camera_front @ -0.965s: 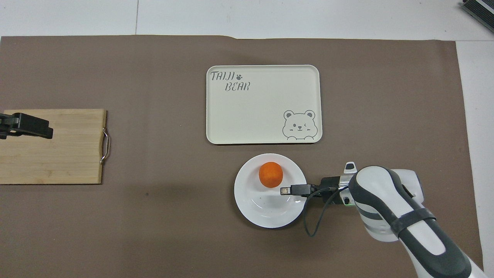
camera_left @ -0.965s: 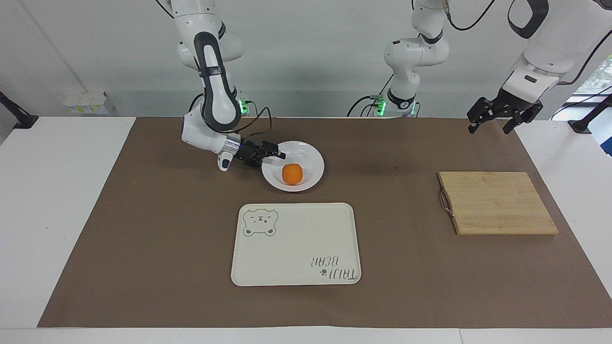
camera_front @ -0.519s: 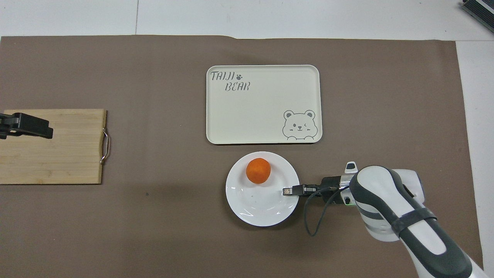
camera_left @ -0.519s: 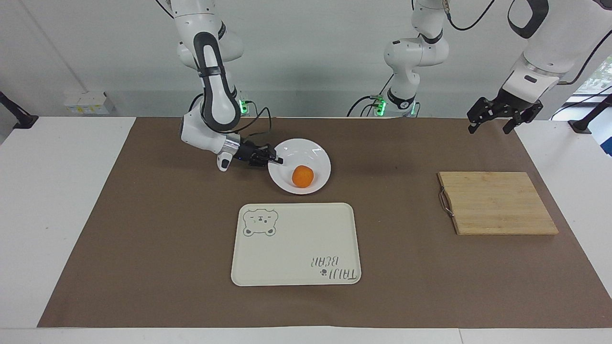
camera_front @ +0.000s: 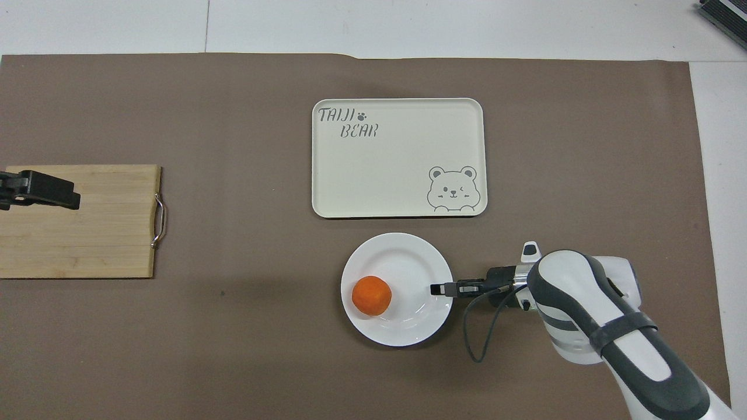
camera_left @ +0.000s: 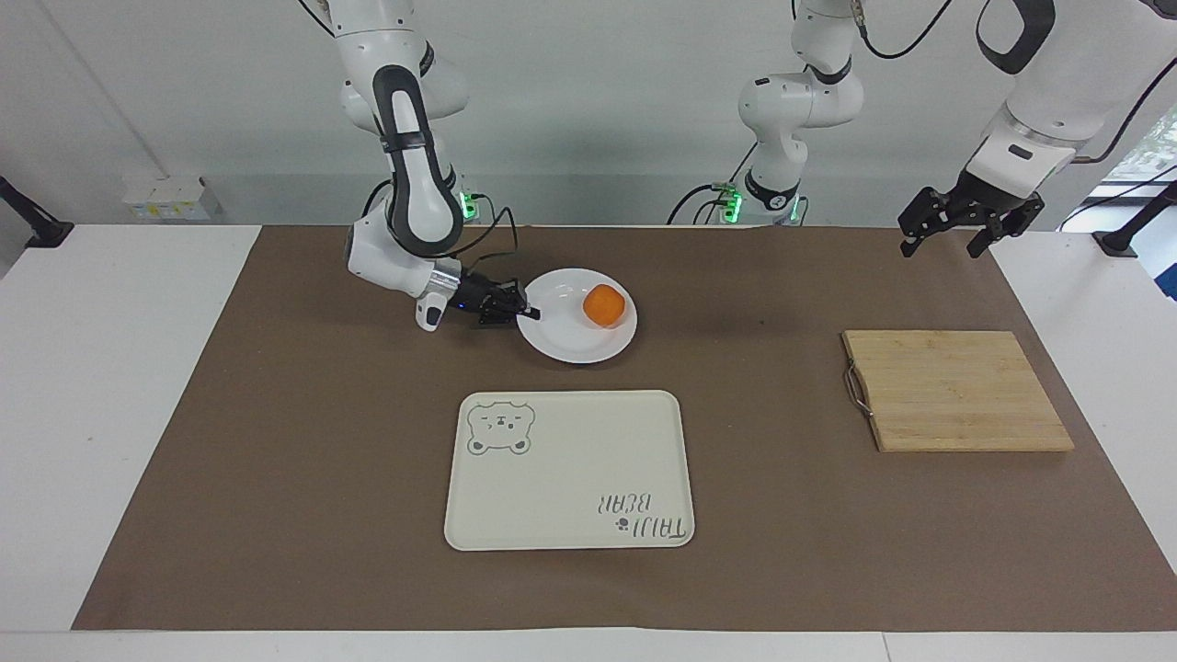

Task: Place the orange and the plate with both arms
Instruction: 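Lift the plate with the right gripper and carry it onto the tray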

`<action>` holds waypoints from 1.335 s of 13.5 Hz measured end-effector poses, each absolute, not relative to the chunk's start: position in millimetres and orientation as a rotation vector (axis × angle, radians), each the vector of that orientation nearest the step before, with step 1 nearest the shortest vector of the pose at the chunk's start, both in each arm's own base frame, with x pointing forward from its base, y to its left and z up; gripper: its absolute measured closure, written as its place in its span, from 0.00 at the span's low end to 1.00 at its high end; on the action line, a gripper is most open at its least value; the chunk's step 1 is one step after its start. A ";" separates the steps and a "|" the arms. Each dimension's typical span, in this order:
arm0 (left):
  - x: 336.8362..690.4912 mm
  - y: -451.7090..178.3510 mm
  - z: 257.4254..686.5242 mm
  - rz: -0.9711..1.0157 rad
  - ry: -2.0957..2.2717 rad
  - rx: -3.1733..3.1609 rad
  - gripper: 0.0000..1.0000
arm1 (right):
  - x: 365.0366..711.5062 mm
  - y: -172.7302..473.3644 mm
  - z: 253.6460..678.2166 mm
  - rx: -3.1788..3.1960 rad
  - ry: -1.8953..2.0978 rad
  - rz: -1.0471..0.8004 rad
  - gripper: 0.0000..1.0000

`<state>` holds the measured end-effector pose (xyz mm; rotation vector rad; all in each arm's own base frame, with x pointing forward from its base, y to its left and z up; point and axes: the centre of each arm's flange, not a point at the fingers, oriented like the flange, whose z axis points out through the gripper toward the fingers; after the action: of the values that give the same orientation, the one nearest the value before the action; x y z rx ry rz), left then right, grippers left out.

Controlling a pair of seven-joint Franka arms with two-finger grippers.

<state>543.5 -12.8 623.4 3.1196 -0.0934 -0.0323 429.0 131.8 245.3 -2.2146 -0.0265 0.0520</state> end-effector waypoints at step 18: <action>543.5 -12.8 623.4 -0.032 -0.093 3.120 0.00 | 554.1 130.9 299.9 -2.091 0.160 -0.052 0.95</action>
<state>543.5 -12.8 623.4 3.1196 -0.0934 -0.0322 554.1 130.9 299.9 -2.0911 0.1601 -0.0521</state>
